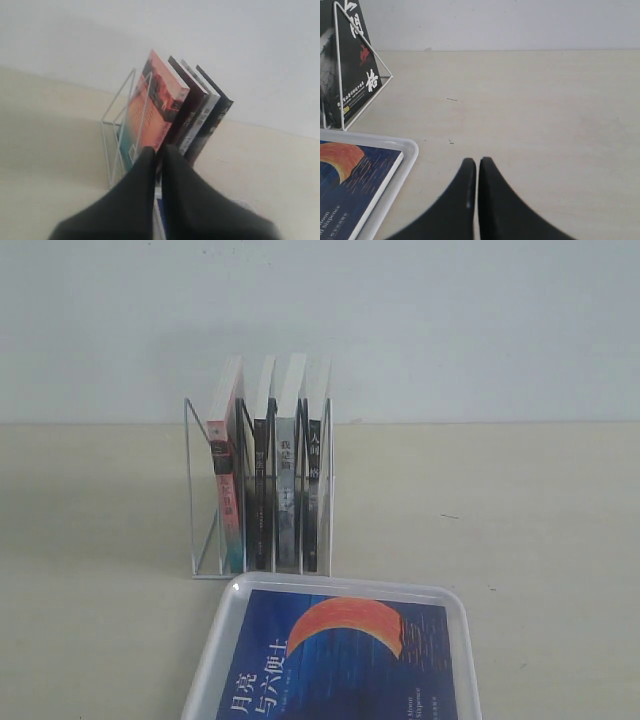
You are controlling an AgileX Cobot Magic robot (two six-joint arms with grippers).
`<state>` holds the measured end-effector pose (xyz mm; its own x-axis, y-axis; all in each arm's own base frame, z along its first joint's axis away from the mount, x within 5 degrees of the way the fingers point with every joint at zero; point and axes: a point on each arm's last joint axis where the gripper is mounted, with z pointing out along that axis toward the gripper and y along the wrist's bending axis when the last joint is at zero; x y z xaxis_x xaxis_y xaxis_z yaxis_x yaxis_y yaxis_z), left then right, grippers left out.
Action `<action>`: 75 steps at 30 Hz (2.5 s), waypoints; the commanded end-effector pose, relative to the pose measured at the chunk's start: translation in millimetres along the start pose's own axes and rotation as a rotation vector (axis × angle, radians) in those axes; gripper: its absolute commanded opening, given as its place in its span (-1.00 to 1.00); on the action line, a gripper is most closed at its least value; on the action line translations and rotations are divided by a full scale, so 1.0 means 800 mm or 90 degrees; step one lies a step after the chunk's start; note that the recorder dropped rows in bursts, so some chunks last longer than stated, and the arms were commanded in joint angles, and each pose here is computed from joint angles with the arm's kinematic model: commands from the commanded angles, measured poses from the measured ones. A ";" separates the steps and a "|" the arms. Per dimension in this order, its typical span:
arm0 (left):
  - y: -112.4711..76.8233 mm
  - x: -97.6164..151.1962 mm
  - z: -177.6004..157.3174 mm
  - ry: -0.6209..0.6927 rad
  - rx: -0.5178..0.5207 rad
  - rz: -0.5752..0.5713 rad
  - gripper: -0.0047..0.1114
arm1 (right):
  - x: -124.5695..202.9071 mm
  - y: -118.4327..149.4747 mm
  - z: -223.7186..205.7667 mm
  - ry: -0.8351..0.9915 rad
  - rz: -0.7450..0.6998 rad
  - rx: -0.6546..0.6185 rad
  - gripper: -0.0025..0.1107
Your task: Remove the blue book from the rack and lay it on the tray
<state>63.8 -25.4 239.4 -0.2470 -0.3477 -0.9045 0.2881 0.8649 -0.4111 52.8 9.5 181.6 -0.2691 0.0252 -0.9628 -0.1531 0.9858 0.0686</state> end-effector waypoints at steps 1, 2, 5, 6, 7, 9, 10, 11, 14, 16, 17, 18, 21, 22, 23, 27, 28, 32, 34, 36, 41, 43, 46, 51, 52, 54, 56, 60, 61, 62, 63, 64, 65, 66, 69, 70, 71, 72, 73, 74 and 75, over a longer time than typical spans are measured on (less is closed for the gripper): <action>0.010 0.013 -0.010 -0.040 -0.026 0.084 -0.85 | -0.001 0.000 0.000 -0.010 -0.004 0.003 -0.93; 0.015 0.018 -0.010 -0.042 -0.039 0.090 -0.85 | -0.001 0.000 0.000 -0.010 -0.004 0.003 -0.93; 0.026 0.035 -0.010 -0.049 -0.074 0.117 -0.85 | -0.001 0.000 0.000 -0.010 -0.004 0.003 -0.93; 0.030 0.040 -0.009 -0.054 -0.085 0.118 -0.85 | -0.001 0.000 0.000 -0.010 -0.004 0.003 -0.93; 0.032 0.041 -0.009 -0.064 -0.093 0.117 -0.85 | -0.001 0.000 0.000 -0.010 -0.004 0.003 -0.93; 0.033 0.038 -0.010 -0.084 -0.107 0.118 -0.85 | -0.001 0.000 0.000 -0.010 -0.004 0.003 -0.93; 0.035 0.040 -0.010 -0.076 -0.121 0.123 -0.85 | -0.001 0.000 0.000 -0.010 -0.004 0.003 -0.93; 0.036 0.039 -0.010 -0.079 -0.132 0.128 -0.85 | -0.001 0.000 0.000 -0.010 -0.004 0.003 -0.93; 0.039 0.038 -0.011 -0.086 -0.161 0.143 -0.85 | -0.001 0.000 0.000 -0.010 -0.004 0.003 -0.93; 0.042 0.041 -0.012 -0.066 -0.182 0.180 -0.85 | -0.001 0.000 0.000 -0.010 -0.004 0.003 -0.93; 0.044 0.043 -0.012 -0.049 -0.192 0.198 -0.85 | -0.001 0.000 0.000 -0.010 -0.004 0.003 -0.93; 0.046 0.047 -0.012 -0.022 -0.202 0.216 -0.85 | -0.001 0.000 0.000 -0.010 -0.004 0.003 -0.93; 0.050 0.057 -0.013 0.040 -0.218 0.229 -0.85 | -0.001 0.000 0.000 -0.010 -0.004 0.003 -0.93; 0.050 0.057 -0.013 0.039 -0.217 0.229 -0.85 | -0.001 0.000 0.000 -0.010 -0.004 0.003 -0.93; 0.050 0.057 -0.013 0.039 -0.217 0.229 -0.85 | -0.001 0.000 0.000 -0.010 -0.004 0.003 -0.93; 0.050 0.057 -0.013 0.039 -0.217 0.229 -0.85 | -0.001 0.000 0.000 -0.010 -0.004 0.003 -0.93; 0.050 0.057 -0.013 0.039 -0.217 0.229 -0.85 | -0.001 0.000 0.000 -0.010 -0.004 0.003 -0.93; 0.050 0.057 -0.013 0.039 -0.217 0.229 -0.85 | 0.000 -0.001 0.000 -0.003 -0.005 0.004 -0.93; 0.050 0.056 -0.013 0.036 -0.217 0.230 -0.85 | 0.000 -0.001 0.000 -0.003 -0.005 0.004 -0.93; 0.050 0.056 -0.013 0.036 -0.217 0.230 -0.85 | 0.000 -0.001 0.000 -0.003 -0.005 0.004 -0.93; 0.050 0.056 -0.013 0.036 -0.217 0.230 -0.85 | 0.000 -0.001 0.000 -0.003 -0.005 0.004 -0.93; 0.050 0.056 -0.013 0.036 -0.217 0.230 -0.85 | 0.000 -0.001 0.000 -0.003 -0.005 0.004 -0.93; 0.050 0.056 -0.013 0.036 -0.217 0.230 -0.85 | 0.000 -0.001 0.000 -0.003 -0.005 0.004 -0.93; 0.050 0.056 -0.013 0.036 -0.217 0.230 -0.85 | 0.000 -0.001 0.000 -0.003 -0.005 0.004 -0.93; 0.050 0.056 -0.013 0.036 -0.217 0.230 -0.85 | 0.000 -0.001 0.000 -0.003 -0.005 0.004 -0.93; 0.050 0.056 -0.013 0.036 -0.217 0.230 -0.85 | 0.000 -0.001 0.000 -0.003 -0.005 0.004 -0.93; 0.050 0.056 -0.013 0.036 -0.217 0.230 -0.85 | 0.000 -0.001 0.000 -0.003 -0.005 0.004 -0.93; 0.050 0.056 -0.013 0.036 -0.217 0.230 -0.85 | 0.000 -0.001 0.000 -0.003 -0.005 0.004 -0.93; 0.050 0.056 -0.013 0.036 -0.217 0.230 -0.85 | 0.000 -0.001 0.000 -0.003 -0.005 0.004 -0.93; 0.050 0.056 -0.013 0.036 -0.217 0.230 -0.85 | 0.000 -0.001 0.000 -0.003 -0.005 0.004 -0.93; 0.050 0.056 -0.013 0.036 -0.217 0.230 -0.85 | 0.000 -0.001 0.000 -0.003 -0.005 0.004 -0.93; 0.050 0.056 -0.013 0.036 -0.217 0.230 -0.85 | 0.000 -0.001 0.000 -0.003 -0.005 0.004 -0.93; 0.050 0.056 -0.013 0.036 -0.217 0.230 -0.85 | 0.000 -0.001 0.000 -0.003 -0.005 0.004 -0.93; 0.050 0.056 -0.013 0.036 -0.217 0.230 -0.85 | 0.000 -0.001 0.000 -0.003 -0.005 0.004 -0.93; 0.050 0.056 -0.013 0.036 -0.217 0.230 -0.85 | 0.000 -0.001 0.000 -0.003 -0.005 0.004 -0.93; 0.050 0.056 -0.013 0.036 -0.217 0.230 -0.85 | 0.000 -0.001 0.000 -0.003 -0.005 0.004 -0.93; 0.050 0.056 -0.013 0.036 -0.217 0.230 -0.85 | 0.000 -0.001 0.000 -0.003 -0.005 0.004 -0.93; 0.050 0.056 -0.013 0.036 -0.217 0.230 -0.85 | 0.000 -0.001 0.000 -0.003 -0.005 0.004 -0.93; 0.050 0.056 -0.013 0.036 -0.217 0.230 -0.85 | 0.000 -0.001 0.000 -0.003 -0.005 0.004 -0.93; 0.050 0.056 -0.013 0.036 -0.217 0.230 -0.85 | 0.000 -0.001 0.000 -0.003 -0.005 0.004 -0.93; 0.050 0.056 -0.013 0.036 -0.217 0.230 -0.85 | 0.000 -0.001 0.000 -0.003 -0.005 0.004 -0.93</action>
<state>54.6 -3.1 183.7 -0.2518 -0.0015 -0.9678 0.0502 0.9986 -0.0146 52.7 9.5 181.2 -0.2742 0.0243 -0.9614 -0.1529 0.9859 0.0685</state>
